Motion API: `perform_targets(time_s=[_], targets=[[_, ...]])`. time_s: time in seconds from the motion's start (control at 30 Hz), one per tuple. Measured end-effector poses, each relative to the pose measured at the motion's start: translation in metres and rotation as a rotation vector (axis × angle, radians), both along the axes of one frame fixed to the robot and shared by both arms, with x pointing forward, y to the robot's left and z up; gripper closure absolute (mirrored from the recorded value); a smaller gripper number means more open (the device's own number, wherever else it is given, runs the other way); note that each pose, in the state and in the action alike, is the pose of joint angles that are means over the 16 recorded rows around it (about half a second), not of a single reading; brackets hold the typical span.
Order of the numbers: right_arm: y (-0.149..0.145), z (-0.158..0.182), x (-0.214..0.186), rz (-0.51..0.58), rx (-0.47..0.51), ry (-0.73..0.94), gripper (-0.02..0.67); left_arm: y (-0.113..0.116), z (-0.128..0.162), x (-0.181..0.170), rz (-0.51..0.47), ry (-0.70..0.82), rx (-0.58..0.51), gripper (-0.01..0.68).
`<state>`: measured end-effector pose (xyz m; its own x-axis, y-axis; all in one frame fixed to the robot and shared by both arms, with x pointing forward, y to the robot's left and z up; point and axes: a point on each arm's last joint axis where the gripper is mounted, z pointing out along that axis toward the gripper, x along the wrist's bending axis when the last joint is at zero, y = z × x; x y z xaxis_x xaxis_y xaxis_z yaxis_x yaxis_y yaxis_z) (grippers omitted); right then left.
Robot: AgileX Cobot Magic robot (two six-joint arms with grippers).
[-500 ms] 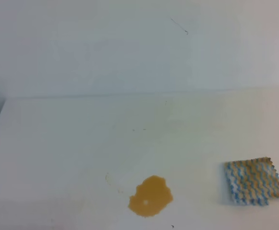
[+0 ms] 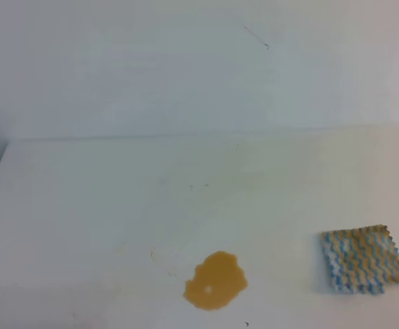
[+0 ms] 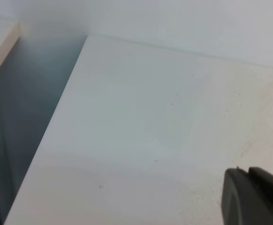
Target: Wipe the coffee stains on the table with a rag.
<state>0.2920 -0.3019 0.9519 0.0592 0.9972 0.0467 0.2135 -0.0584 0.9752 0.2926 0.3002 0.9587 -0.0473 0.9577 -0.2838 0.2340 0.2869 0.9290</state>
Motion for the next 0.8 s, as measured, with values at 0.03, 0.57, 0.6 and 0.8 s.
perform_targets(time_s=[0.03,0.57,0.6,0.8], targets=[[0.0,0.0,0.0,0.0,0.0,0.0,0.652,0.0,0.0,0.0,0.0,0.0,0.0,0.674],[0.0,0.0,0.0,0.0,0.0,0.0,0.652,0.0,0.0,0.0,0.0,0.0,0.0,0.674],[0.0,0.0,0.0,0.0,0.0,0.0,0.652,0.0,0.0,0.0,0.0,0.0,0.0,0.674],[0.0,0.0,0.0,0.0,0.0,0.0,0.652,0.0,0.0,0.0,0.0,0.0,0.0,0.674]])
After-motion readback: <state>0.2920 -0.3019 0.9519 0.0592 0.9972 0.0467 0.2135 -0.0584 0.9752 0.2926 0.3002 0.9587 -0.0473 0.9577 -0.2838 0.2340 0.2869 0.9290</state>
